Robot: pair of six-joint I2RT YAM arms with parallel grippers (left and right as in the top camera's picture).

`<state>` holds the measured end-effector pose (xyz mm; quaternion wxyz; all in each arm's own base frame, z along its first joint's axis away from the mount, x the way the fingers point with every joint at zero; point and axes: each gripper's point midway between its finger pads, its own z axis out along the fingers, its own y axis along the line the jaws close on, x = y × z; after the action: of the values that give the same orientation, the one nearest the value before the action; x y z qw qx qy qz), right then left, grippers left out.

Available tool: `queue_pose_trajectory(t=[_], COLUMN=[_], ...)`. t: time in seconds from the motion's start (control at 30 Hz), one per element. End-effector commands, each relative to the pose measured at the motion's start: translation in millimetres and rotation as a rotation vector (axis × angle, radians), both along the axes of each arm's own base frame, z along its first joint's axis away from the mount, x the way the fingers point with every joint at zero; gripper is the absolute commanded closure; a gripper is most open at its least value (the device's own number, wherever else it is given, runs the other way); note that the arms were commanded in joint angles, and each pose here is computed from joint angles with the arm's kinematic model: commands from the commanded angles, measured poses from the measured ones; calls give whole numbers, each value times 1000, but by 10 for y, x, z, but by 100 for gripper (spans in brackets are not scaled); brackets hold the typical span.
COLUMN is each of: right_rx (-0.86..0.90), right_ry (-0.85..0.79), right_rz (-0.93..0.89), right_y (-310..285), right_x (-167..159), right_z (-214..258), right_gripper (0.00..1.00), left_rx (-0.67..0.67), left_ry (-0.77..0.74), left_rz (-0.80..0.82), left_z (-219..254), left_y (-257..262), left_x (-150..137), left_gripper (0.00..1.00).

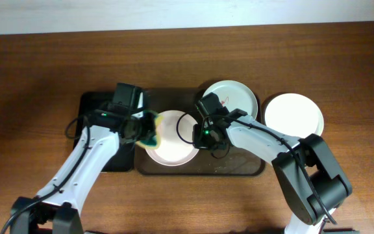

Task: Clean dirty plates on tray and stack at the side
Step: 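Hold the left plate with the right gripper and scrub it with the sponge, then lift the left plate with the right gripper and stack it on the side plate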

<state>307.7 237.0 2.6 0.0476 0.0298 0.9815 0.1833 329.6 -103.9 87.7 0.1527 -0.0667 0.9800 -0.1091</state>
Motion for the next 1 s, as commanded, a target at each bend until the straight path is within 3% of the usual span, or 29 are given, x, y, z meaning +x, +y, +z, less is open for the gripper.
queue_pose_trajectory(t=[0.0, 0.17, 0.4, 0.53, 0.7, 0.87, 0.97], right_rx=[-12, -49, -381, -474, -691, -982, -984], right_ry=[79, 13, -382, -512, -662, -1008, -1030], right_rz=[23, 57, 65, 31, 99, 173, 168], right_y=[-31, -98, -762, -980, -955, -550, -504], right_x=[-194, -123, 266, 342, 357, 305, 287], right_z=[-208, -77, 1002, 1382, 1621, 2292, 2333], right_gripper=[96, 96, 96, 96, 96, 96, 96], left_rx=[118, 130, 166, 183, 186, 186, 186], left_ry=[-9, 13, 53, 131, 169, 167, 167], left_rz=[105, 169, 97, 61, 58, 58, 58], left_z=[41, 21, -138, -408, -557, -556, -556], left_y=[487, 788, 874, 876, 876, 876, 876], left_x=[52, 41, -2, -34, -41, -36, -37], left_gripper=[100, 100, 100, 100, 100, 100, 100])
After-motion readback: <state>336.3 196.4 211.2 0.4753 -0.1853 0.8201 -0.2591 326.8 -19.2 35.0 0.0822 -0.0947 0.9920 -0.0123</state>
